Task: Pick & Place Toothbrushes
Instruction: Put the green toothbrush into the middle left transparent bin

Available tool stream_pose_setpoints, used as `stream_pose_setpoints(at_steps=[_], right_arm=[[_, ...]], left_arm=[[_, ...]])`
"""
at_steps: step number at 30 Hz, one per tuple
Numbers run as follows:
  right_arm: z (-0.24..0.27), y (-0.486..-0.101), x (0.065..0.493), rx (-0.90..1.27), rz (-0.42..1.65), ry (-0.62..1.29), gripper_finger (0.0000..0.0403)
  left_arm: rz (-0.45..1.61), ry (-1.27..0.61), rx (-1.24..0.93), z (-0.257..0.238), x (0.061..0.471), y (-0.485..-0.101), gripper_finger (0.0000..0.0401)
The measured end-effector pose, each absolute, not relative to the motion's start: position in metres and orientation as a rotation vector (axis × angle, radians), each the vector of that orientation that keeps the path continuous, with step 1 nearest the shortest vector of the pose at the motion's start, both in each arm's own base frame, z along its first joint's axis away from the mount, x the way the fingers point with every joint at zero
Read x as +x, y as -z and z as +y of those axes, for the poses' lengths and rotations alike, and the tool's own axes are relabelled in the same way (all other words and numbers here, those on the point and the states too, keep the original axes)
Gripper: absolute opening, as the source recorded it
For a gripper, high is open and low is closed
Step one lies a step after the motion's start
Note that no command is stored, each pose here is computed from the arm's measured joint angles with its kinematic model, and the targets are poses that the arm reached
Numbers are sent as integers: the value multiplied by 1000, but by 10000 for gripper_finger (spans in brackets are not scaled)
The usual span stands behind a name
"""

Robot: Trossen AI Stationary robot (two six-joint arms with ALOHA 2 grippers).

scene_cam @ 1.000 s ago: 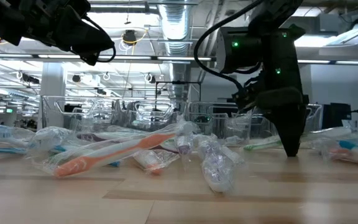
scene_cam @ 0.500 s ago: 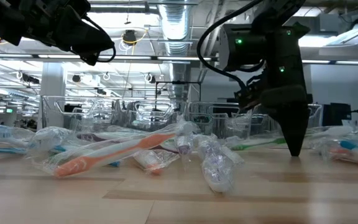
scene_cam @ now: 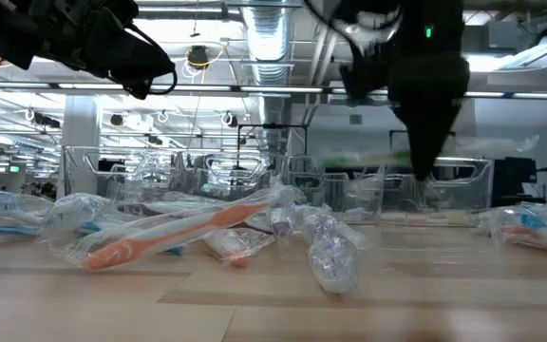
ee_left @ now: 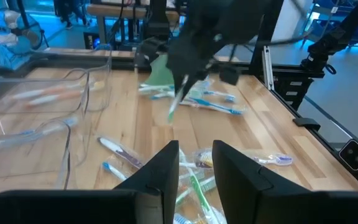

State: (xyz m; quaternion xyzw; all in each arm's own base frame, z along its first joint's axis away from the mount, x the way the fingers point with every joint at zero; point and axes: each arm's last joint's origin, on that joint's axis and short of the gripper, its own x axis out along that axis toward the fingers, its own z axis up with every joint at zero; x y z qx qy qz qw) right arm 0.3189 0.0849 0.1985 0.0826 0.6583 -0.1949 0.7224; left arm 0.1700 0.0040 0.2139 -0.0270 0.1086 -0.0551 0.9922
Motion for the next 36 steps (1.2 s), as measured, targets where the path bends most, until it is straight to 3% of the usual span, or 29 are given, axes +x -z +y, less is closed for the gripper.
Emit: stream_pose_setpoints(at_steps=[9,17,25,36], right_arm=[[123,-246,335,-135,1064,490,11],[134,-269,360,-269,847,350,18],[129,-279,376,-345,728,289,14],[103,-280,386,-320,734,302,12]], left_arm=[[124,195,22,-10,179,-219,101],[47,174,80,-15,204,-210,186],[-88,123,82,-14,220,-209,254],[-158,131,84,-15,227,-206,263]])
